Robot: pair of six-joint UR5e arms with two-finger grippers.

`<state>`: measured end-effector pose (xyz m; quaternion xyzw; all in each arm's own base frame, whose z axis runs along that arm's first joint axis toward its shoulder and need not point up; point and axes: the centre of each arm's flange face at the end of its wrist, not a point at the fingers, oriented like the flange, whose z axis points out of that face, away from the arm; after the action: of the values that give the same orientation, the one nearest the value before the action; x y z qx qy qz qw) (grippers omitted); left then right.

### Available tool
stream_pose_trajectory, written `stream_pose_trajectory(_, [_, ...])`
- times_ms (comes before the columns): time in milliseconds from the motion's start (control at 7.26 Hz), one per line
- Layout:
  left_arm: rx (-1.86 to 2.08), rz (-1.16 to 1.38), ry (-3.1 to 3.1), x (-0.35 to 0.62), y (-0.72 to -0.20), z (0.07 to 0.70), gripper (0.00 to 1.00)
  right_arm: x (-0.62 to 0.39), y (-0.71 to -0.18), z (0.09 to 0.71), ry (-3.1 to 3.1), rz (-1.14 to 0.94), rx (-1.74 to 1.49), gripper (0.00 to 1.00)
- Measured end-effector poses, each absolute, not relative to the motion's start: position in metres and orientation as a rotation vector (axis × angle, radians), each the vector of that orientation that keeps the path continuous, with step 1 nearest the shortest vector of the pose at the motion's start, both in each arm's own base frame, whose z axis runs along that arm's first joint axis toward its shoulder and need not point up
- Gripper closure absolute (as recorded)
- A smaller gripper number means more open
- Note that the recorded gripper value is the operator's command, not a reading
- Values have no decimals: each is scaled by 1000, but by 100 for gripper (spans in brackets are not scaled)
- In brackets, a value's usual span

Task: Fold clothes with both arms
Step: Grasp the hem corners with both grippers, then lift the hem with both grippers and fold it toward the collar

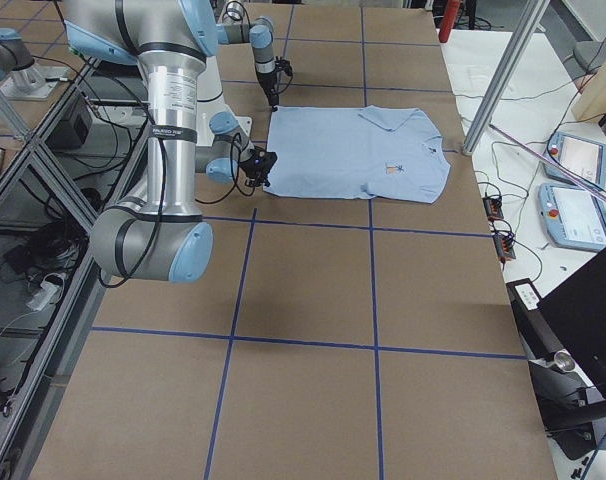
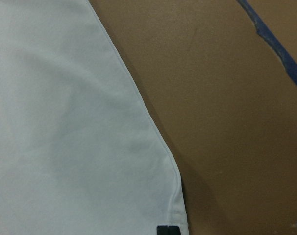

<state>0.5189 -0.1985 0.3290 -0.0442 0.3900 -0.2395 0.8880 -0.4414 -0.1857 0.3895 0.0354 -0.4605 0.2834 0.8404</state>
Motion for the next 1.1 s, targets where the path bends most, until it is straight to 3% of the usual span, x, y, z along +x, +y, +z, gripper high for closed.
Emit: stream_pose_trajectory(1102, [-114, -489, 906, 478, -193, 289, 100, -420, -173, 372, -1003, 583, 46, 100])
